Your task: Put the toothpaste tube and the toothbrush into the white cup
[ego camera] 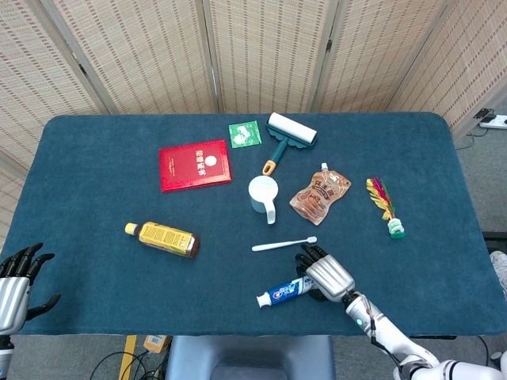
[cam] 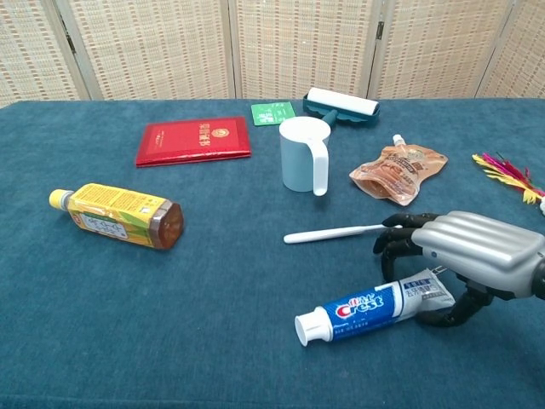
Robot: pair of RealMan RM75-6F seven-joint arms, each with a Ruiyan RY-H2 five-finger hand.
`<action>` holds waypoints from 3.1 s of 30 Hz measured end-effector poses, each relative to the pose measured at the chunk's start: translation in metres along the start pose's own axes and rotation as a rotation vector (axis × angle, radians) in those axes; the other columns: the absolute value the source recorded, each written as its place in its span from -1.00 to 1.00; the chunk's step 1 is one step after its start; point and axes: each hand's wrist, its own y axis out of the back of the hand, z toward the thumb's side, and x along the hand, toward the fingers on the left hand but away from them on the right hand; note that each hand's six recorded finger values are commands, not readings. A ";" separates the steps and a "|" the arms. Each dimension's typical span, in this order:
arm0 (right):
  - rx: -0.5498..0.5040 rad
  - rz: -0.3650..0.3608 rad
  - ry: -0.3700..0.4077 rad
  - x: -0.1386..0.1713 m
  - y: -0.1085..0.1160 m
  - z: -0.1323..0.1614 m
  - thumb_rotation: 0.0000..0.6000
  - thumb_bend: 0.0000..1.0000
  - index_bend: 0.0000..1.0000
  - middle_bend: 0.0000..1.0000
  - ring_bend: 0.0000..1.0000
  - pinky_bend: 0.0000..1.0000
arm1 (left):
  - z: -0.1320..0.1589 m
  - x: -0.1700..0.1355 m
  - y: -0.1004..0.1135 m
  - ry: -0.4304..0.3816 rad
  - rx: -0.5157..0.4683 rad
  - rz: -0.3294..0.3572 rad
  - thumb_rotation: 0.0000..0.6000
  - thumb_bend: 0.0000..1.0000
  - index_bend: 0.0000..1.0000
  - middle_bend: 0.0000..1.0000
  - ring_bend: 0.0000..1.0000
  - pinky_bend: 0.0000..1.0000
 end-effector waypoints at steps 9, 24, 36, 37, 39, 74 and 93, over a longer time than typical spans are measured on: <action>-0.020 -0.060 -0.041 0.005 0.006 -0.017 1.00 -0.51 0.27 -0.38 -0.86 -0.70 | -0.001 -0.001 0.000 0.000 0.000 0.000 1.00 -0.56 -0.46 -0.73 -0.72 -0.60; -0.041 -0.198 -0.170 0.065 0.069 -0.108 1.00 -0.41 0.55 -0.16 -0.66 -0.69 | 0.009 0.001 0.001 -0.022 -0.006 0.004 1.00 -0.56 -0.45 -0.73 -0.72 -0.60; 0.062 -0.133 -0.271 0.097 0.093 -0.154 1.00 -0.41 0.58 -0.12 -0.63 -0.68 | 0.016 0.001 0.000 -0.031 -0.033 -0.004 1.00 -0.56 -0.45 -0.74 -0.72 -0.60; 0.073 -0.120 -0.272 0.096 0.093 -0.155 1.00 -0.41 0.58 -0.12 -0.63 -0.68 | 0.016 0.000 0.000 -0.029 -0.034 -0.005 1.00 -0.56 -0.45 -0.74 -0.72 -0.60; 0.099 -0.099 -0.266 0.093 0.093 -0.155 1.00 -0.41 0.58 -0.12 -0.63 -0.68 | 0.016 0.000 -0.001 -0.029 -0.034 -0.007 1.00 -0.56 -0.45 -0.75 -0.72 -0.60; 0.061 -0.121 -0.073 -0.009 0.117 -0.051 1.00 -0.66 -0.75 -0.51 -0.77 -0.73 | 0.008 -0.012 0.000 -0.021 -0.038 -0.010 1.00 -0.56 -0.46 -0.75 -0.72 -0.60; 0.077 -0.039 -0.099 -0.050 0.057 -0.041 1.00 -0.67 -0.16 -0.33 -0.68 -0.64 | 0.006 -0.013 -0.003 -0.021 -0.058 -0.027 1.00 -0.56 -0.46 -0.76 -0.72 -0.60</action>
